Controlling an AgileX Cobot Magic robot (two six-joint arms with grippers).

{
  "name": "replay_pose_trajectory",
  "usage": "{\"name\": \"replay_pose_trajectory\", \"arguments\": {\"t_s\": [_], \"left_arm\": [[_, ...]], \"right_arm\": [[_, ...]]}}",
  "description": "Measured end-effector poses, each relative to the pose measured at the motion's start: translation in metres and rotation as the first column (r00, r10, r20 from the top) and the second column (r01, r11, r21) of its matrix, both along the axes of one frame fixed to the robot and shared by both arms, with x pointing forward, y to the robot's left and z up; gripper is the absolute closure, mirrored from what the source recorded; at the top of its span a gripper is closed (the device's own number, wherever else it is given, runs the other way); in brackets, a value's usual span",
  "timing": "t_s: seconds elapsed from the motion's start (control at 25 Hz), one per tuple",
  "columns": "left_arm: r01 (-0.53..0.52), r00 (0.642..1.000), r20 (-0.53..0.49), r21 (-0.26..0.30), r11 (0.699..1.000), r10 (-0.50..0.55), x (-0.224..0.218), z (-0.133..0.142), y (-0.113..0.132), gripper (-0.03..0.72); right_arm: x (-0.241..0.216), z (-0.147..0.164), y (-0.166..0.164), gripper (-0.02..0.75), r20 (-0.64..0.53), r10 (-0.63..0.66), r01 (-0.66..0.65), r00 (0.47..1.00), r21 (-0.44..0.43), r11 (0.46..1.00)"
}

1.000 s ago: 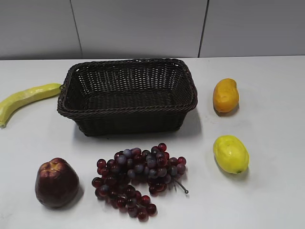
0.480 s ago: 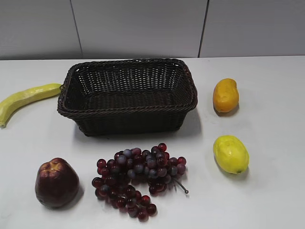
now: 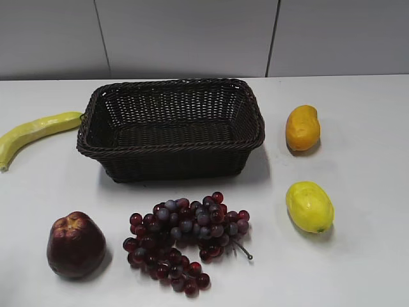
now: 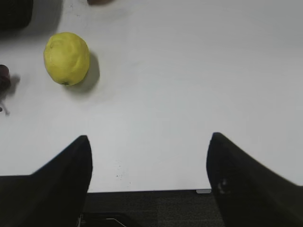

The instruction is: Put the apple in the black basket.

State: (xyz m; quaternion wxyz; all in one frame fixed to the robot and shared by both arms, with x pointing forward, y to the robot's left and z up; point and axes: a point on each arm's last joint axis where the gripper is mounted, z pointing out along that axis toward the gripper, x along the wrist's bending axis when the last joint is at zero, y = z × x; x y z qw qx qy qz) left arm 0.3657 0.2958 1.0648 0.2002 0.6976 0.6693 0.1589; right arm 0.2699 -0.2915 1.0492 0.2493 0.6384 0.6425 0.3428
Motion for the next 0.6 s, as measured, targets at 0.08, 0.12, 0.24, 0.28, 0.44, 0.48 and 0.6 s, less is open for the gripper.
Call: {"name": "replay_pose_trajectory", "arguments": {"t_s": [0.08, 0.12, 0.24, 0.28, 0.44, 0.48, 0.6], "left_arm": [[0.049, 0.998, -0.027, 0.009, 0.999, -0.048, 0.008, -0.001, -0.006, 0.095], [0.079, 0.996, -0.041, 0.012, 0.997, -0.078, 0.011, -0.003, -0.01, 0.096], [0.194, 0.977, -0.09, 0.014, 0.981, -0.192, 0.024, -0.01, -0.029, 0.096], [0.224, 0.969, -0.106, 0.011, 0.975, -0.222, 0.029, -0.013, -0.036, 0.096], [0.299, 0.941, -0.171, 0.014, 0.954, -0.292, 0.05, -0.019, -0.064, 0.097], [0.302, 0.939, -0.18, 0.015, 0.953, -0.294, 0.054, -0.02, -0.071, 0.097], [0.335, 0.922, -0.219, 0.029, 0.942, -0.321, 0.065, -0.027, -0.089, 0.097]], "right_arm": [[0.0, 0.0, 0.0, 0.167, 0.0, 0.0, 0.0, 1.0, 0.0, 1.0], [0.0, 0.0, 0.0, 0.167, 0.0, 0.0, 0.0, 1.0, 0.0, 1.0], [0.0, 0.0, 0.0, 0.167, 0.0, 0.0, 0.0, 1.0, 0.0, 1.0], [0.0, 0.0, 0.0, 0.167, 0.0, 0.0, 0.0, 1.0, 0.0, 1.0], [0.0, 0.0, 0.0, 0.167, 0.0, 0.0, 0.0, 1.0, 0.0, 1.0], [0.0, 0.0, 0.0, 0.167, 0.0, 0.0, 0.0, 1.0, 0.0, 1.0], [0.0, 0.0, 0.0, 0.167, 0.0, 0.0, 0.0, 1.0, 0.0, 1.0]]}}
